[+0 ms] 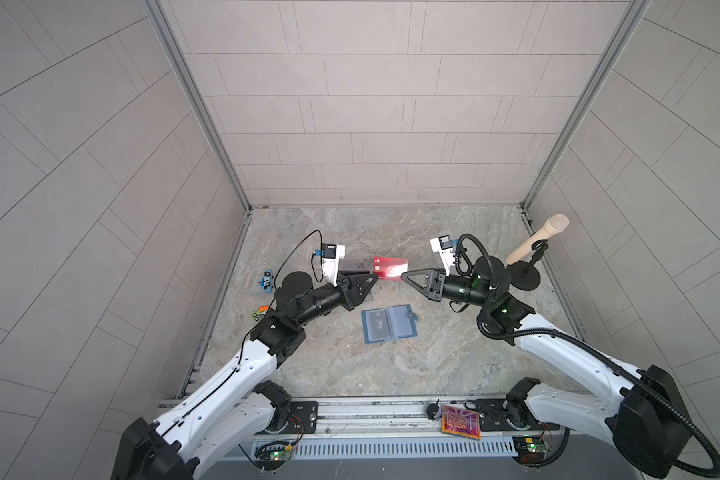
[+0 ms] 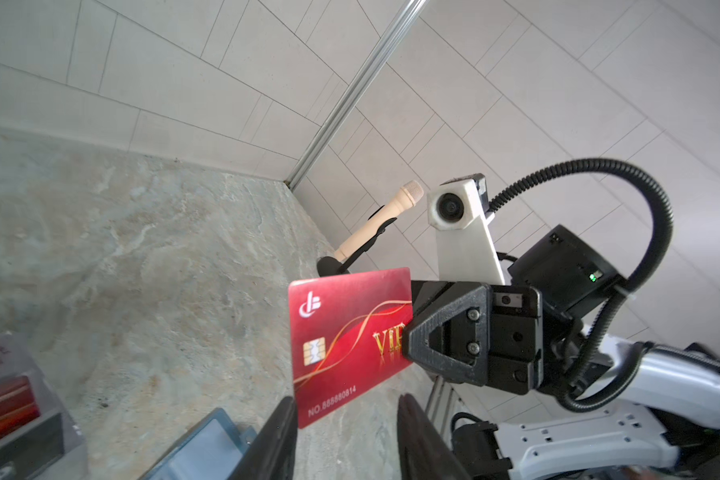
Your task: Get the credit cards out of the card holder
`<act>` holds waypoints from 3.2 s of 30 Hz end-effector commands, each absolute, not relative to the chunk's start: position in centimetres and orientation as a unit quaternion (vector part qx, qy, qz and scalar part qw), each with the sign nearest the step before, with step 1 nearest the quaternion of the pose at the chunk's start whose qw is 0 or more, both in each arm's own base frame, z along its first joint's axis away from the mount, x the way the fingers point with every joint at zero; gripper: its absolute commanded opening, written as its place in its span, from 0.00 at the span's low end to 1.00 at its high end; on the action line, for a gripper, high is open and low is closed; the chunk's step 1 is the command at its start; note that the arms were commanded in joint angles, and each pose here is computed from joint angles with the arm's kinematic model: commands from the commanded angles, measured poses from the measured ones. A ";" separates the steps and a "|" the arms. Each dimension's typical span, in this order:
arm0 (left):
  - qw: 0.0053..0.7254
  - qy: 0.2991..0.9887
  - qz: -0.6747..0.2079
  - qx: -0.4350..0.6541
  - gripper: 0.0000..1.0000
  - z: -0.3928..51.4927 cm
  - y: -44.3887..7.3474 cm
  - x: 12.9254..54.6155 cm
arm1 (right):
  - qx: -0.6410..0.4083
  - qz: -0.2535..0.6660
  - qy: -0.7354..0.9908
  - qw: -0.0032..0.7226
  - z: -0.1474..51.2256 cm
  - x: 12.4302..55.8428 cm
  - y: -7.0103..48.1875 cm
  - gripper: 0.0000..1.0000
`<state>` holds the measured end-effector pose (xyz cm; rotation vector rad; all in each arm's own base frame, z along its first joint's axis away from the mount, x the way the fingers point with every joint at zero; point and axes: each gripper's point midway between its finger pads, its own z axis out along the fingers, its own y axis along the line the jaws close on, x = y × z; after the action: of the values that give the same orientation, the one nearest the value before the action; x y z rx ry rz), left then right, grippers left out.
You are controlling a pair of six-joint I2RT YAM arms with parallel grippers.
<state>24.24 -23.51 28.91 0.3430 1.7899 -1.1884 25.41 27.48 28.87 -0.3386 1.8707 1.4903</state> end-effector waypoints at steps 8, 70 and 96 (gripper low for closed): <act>0.433 0.775 -0.330 0.322 0.64 29.2 -21.1 20.9 | -0.308 0.488 0.763 0.292 26.9 20.0 27.1 0.00; 0.268 0.745 -0.364 0.491 0.00 24.8 -22.4 18.3 | -0.381 0.423 0.775 0.275 26.1 19.0 29.2 0.57; 0.203 0.769 -0.120 0.594 0.00 16.8 -17.5 32.0 | -0.285 0.363 0.829 0.316 22.8 19.8 24.2 0.72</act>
<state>31.89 -18.11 17.36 1.5980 2.1359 -0.3448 19.50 24.52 22.21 -0.7794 2.2116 0.9667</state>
